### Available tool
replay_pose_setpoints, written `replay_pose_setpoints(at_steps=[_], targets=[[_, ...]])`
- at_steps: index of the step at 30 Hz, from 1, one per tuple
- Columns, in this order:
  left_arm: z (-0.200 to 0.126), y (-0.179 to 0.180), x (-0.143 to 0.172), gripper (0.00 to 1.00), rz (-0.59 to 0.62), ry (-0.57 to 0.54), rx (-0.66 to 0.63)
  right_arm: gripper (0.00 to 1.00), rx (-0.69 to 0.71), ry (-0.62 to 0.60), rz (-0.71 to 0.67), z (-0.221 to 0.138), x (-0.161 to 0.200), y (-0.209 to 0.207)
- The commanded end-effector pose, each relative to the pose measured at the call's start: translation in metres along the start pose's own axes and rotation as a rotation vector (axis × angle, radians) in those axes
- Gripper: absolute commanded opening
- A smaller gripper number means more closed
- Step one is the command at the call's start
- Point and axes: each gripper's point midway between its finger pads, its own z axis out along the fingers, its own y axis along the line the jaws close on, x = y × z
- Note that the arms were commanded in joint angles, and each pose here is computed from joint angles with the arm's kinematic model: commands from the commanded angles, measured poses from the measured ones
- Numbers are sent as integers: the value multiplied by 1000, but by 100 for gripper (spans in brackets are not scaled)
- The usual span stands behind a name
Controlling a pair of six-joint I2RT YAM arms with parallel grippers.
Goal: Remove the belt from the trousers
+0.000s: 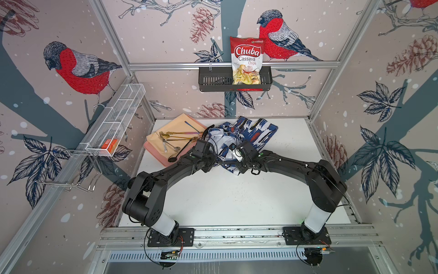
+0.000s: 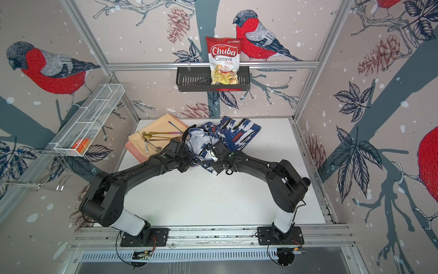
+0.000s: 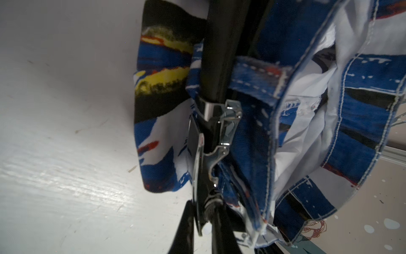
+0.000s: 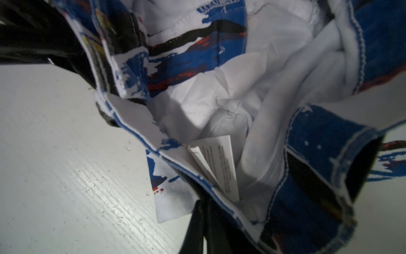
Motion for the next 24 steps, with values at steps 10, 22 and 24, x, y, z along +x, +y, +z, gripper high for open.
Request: replay_pose_setpoints(at_steps=[10,22,24], targets=[[-2,-5,-77,0,73,-208,-97,0,500,393,335,-35,115,-144],[11,-5,-110,0,68,-232,-125,0,449,333,457,-53,114,-170],[17,-6,-104,0,59,-207,-110,0,329,229,389,-49,79,-143]])
